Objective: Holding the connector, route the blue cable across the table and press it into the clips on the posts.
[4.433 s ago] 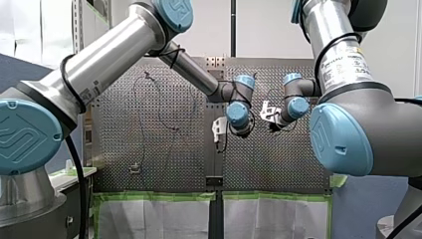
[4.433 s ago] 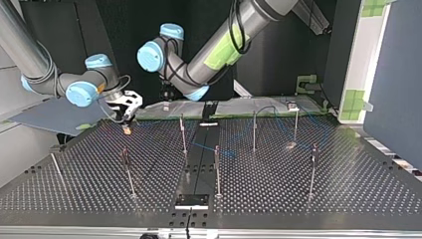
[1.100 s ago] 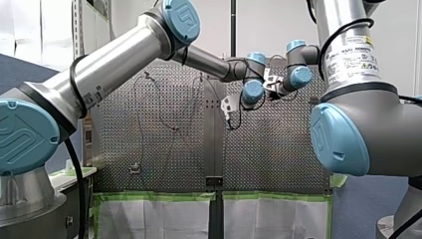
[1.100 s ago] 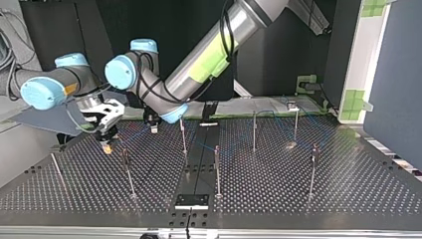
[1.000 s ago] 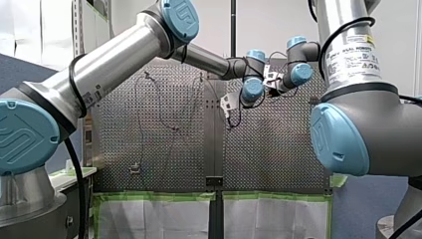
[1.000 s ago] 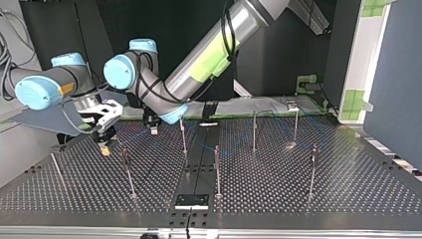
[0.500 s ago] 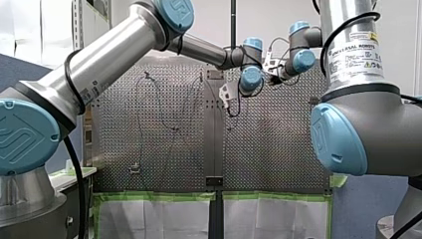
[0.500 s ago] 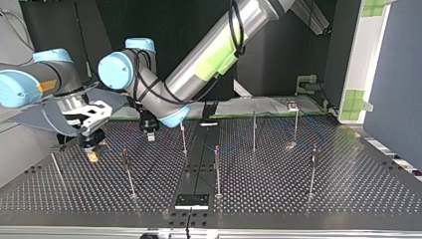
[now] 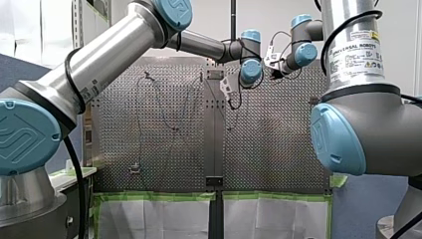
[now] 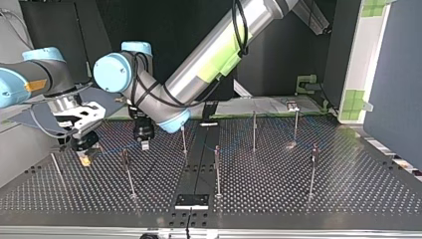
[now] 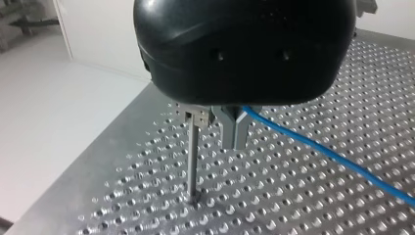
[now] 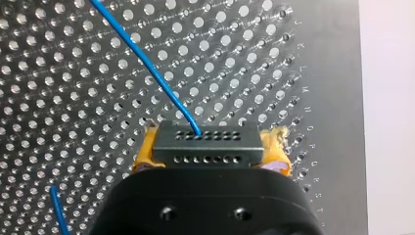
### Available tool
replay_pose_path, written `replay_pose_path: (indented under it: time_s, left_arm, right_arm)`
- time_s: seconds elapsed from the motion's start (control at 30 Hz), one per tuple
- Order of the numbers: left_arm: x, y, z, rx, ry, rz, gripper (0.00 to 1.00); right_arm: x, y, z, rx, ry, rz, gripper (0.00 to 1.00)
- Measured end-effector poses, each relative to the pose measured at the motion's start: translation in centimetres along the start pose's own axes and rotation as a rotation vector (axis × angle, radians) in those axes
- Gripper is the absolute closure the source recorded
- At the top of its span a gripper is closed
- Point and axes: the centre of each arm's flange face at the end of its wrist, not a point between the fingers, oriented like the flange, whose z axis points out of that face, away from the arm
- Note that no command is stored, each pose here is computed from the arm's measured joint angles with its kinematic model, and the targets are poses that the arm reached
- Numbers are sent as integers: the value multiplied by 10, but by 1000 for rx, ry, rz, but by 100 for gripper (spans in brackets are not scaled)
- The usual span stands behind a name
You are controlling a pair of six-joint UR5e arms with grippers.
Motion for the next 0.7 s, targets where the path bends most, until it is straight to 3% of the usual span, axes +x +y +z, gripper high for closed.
replay_pose_path:
  time_s: [0.23, 0.47, 0.7]
  left_arm:
    - [-1, -2, 2, 20, -3, -8, 99]
    - [-1, -2, 0, 17, 2, -6, 99]
    - [2, -3, -9, -5, 24, 15, 99]
  right_arm:
    - [0, -1, 0, 4, -1, 0, 100]
    - [0, -8, -1, 39, -7, -1, 100]
    - [7, -13, -5, 49, 2, -5, 100]
